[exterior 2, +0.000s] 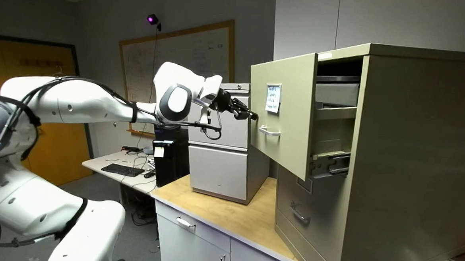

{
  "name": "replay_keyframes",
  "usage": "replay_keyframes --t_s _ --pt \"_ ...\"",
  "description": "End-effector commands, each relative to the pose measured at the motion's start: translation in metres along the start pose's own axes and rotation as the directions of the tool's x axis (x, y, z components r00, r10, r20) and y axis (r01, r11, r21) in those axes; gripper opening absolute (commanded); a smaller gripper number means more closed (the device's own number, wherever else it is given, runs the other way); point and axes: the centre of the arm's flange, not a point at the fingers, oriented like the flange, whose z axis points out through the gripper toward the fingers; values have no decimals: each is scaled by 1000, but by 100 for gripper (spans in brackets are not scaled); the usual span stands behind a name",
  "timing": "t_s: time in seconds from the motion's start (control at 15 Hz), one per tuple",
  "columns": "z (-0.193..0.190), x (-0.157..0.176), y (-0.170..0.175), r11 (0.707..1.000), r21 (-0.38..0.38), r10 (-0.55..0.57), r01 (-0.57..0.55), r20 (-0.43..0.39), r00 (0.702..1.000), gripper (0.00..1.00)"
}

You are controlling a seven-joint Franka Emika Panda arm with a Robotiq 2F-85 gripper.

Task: Close the top drawer of the file cabinet

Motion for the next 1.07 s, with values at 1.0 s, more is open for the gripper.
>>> replay_keyframes --t_s 1.0 --pt "127 102 -85 974 -218 84 -53 134 988 0"
